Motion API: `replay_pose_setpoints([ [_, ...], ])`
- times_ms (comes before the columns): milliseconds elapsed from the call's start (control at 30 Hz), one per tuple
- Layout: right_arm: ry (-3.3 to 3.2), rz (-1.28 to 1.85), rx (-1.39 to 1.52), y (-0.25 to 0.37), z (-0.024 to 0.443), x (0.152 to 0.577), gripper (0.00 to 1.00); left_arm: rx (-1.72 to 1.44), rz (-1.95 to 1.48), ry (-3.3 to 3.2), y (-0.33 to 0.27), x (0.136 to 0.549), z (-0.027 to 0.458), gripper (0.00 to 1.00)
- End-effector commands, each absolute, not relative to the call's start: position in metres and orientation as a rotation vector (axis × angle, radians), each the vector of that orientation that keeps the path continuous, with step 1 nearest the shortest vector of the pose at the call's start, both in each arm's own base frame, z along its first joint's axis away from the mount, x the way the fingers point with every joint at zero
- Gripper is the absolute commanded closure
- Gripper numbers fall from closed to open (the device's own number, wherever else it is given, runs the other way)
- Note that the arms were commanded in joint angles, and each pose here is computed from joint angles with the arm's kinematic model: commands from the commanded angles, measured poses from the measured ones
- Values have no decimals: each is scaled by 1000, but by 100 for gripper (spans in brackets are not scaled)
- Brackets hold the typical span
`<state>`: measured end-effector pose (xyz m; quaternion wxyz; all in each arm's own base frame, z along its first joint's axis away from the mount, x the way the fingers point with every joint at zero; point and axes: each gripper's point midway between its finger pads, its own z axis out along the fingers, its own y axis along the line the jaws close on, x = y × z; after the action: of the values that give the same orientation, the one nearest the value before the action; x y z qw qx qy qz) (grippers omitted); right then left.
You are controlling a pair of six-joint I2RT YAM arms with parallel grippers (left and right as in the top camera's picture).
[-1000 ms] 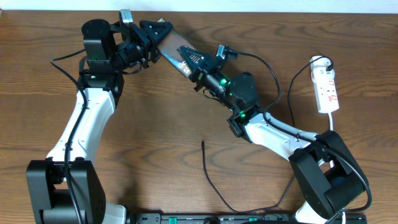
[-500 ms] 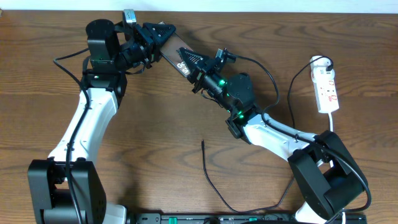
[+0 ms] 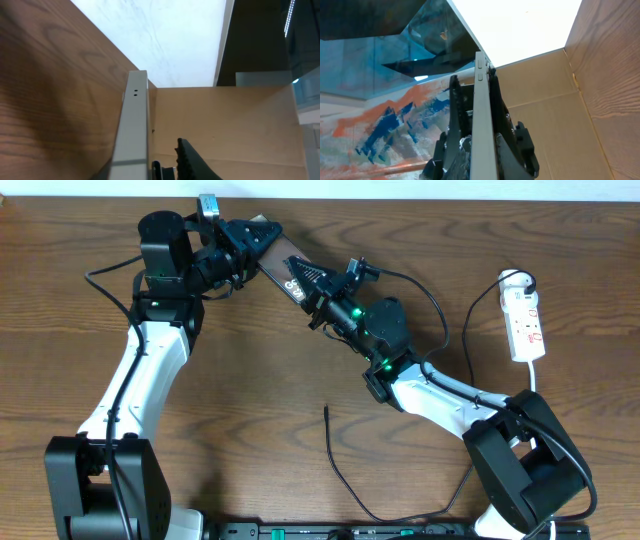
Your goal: Plug charger to phone and switch on socket
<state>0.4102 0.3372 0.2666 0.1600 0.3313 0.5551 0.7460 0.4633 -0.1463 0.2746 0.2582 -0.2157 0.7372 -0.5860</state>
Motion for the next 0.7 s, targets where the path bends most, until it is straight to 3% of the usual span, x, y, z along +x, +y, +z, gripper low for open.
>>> replay_pose_setpoints([
  [0,1576,2184,902,346,282,402,99,-543,-1581,1990,-149,464,279,79],
  [667,1610,2176,895,354,277,396,98,-556,-1573,1985,-147,466,279,92],
])
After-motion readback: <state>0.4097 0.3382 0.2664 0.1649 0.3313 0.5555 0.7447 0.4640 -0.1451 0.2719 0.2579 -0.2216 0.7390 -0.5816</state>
